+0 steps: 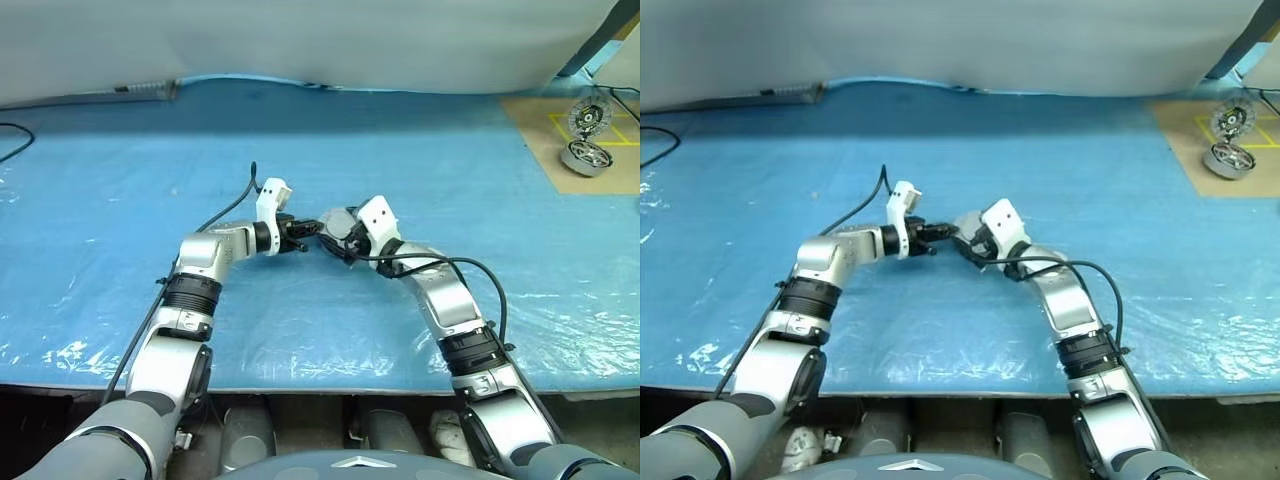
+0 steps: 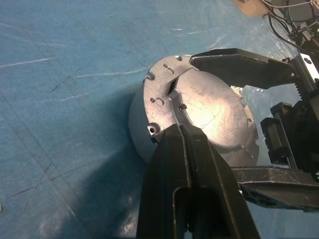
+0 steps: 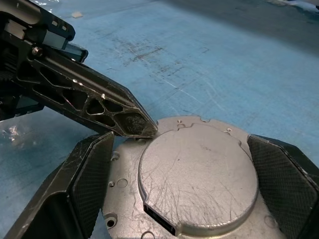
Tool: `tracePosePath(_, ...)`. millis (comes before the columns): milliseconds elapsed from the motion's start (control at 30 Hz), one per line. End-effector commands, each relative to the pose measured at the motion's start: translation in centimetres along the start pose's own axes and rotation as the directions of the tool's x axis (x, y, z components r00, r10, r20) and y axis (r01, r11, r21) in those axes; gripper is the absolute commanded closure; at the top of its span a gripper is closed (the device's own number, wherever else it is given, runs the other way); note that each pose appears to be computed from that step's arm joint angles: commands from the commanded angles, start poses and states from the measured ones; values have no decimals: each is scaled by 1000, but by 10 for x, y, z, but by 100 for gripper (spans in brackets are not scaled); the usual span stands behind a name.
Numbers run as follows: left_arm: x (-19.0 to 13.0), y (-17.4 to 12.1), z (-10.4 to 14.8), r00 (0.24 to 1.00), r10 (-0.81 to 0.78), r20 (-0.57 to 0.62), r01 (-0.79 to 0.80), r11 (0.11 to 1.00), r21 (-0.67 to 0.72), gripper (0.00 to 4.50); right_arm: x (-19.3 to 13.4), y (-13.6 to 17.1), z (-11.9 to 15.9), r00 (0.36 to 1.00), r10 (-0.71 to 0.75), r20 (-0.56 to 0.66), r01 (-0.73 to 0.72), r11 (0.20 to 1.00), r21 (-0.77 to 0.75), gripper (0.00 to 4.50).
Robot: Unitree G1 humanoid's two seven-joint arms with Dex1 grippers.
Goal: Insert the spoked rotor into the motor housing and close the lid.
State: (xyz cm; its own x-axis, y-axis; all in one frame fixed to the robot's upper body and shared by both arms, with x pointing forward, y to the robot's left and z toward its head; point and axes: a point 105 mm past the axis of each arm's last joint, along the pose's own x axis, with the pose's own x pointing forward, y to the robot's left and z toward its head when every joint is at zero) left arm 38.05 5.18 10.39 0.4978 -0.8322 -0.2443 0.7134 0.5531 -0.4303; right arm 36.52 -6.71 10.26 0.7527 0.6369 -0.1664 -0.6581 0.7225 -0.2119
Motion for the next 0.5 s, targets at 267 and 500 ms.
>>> tracePosePath(267, 6, -7, -7, 999, -27, -29, 27, 1000, -3, 450, 0, -3, -6, 999, -32, -43, 31, 999, -18, 55)
tracePosePath(500, 6, -7, -8, 999, -28, -30, 28, 1000, -3, 450, -1, -4, -8, 998, -43, -53, 40, 997, -61, 153)
